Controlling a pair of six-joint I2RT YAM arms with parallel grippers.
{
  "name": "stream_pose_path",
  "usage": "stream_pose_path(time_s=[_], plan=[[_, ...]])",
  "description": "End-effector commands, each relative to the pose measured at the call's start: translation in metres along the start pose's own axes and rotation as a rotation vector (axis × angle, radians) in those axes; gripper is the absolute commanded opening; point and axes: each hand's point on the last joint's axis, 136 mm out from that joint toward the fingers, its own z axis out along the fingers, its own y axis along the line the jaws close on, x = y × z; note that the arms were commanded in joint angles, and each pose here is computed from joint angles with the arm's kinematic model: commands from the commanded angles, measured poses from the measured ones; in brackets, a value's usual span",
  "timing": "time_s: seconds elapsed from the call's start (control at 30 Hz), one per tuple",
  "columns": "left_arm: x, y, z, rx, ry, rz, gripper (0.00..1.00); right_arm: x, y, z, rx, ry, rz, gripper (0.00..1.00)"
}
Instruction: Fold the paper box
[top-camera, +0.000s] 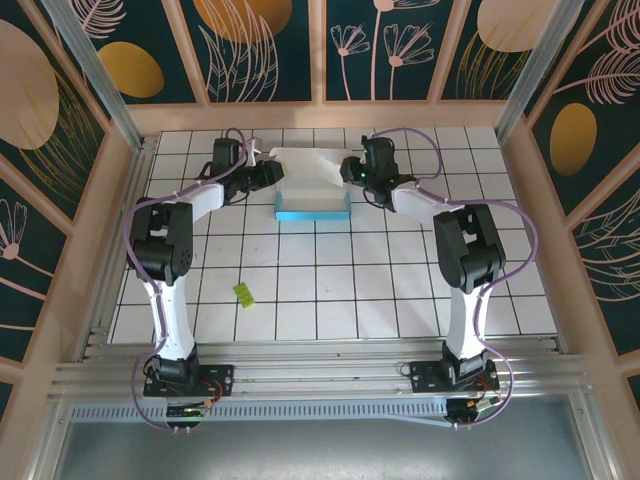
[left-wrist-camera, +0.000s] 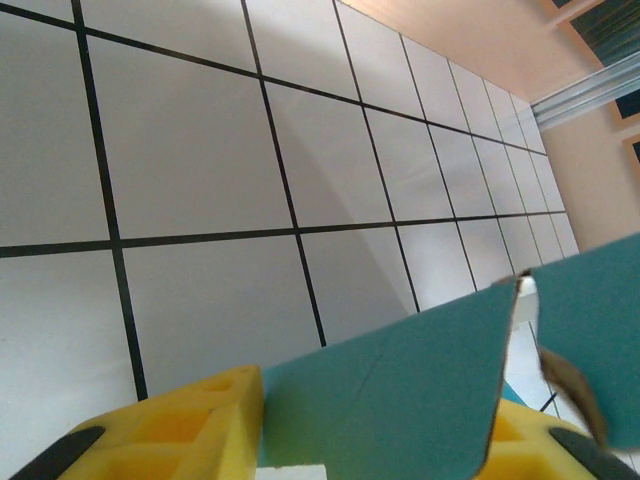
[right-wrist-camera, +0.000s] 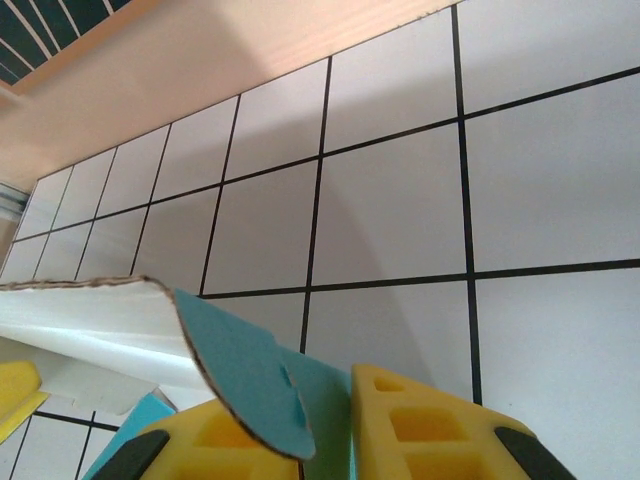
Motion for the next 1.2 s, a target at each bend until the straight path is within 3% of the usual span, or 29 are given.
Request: stream_pose_path(time_s=[0.0, 0.3, 0.47, 1.17], plan=[[-0.001, -0.029, -0.006, 0.058, -0.012, 0.032, 0.39, 0.031, 0.008, -0.01, 0.002, 0.05, 0.008, 0.19], [0.002, -0.049, -0.014, 0.087, -0.042, 0.068, 0.45, 0.035, 0.007, -0.023, 0.019, -0.014, -0.034, 0.19], [0.022, -0.058, -0.015, 0.102, -0.042, 0.05, 0.46, 0.045, 0.012, -0.029, 0.011, -0.032, -0.052, 0.19], [0.088, -0.042, -0.033, 0.079, 0.007, -0.016, 0.47, 0.102, 0.007, -0.054, 0.024, -0.021, -0.076, 0.2]])
